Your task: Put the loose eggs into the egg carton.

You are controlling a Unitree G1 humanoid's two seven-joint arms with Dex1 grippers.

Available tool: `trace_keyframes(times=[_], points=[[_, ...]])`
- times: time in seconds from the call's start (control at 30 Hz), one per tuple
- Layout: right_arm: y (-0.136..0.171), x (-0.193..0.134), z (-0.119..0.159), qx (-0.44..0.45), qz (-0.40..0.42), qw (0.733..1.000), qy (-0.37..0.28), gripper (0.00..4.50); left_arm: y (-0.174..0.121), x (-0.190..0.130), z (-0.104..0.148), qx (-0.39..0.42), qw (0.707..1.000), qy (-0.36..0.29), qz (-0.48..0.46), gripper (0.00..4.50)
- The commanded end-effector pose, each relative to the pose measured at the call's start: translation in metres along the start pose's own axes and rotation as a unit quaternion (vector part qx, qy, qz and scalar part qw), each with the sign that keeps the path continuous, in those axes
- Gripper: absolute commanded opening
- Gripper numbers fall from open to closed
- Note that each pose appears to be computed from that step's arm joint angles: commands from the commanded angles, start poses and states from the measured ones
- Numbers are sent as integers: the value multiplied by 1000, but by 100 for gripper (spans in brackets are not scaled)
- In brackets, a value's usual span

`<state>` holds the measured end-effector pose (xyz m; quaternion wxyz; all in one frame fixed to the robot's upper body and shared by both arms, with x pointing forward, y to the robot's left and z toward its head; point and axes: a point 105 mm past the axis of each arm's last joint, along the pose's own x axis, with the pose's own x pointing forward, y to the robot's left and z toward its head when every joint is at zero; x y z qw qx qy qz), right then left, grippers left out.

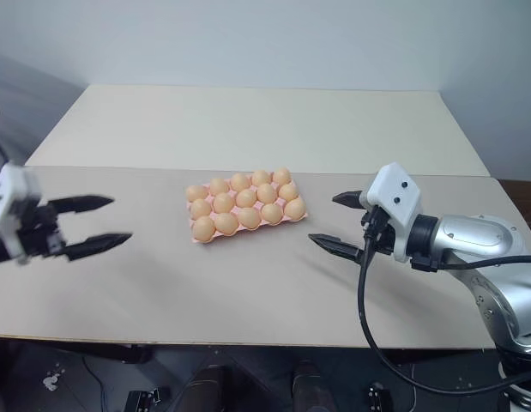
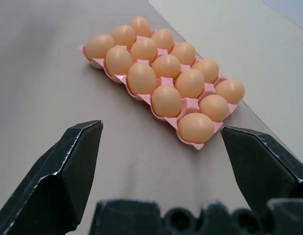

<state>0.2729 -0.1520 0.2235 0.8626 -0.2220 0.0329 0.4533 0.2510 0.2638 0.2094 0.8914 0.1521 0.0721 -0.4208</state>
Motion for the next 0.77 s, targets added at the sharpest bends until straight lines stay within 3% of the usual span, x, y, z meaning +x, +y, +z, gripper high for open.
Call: trace_keyframes(times=[0.03, 0.3, 0.77], points=[[-2, -6, 5, -30, 11, 999, -14, 450, -17, -12, 9, 44, 999, -24, -15, 446], [-4, -2, -25, -17, 24, 999, 15, 450, -36, -14, 0, 31, 999, -42, -8, 446], [7, 8, -9, -31, 23, 999, 11, 450, -23, -21, 6, 26, 999, -40, 8, 446]])
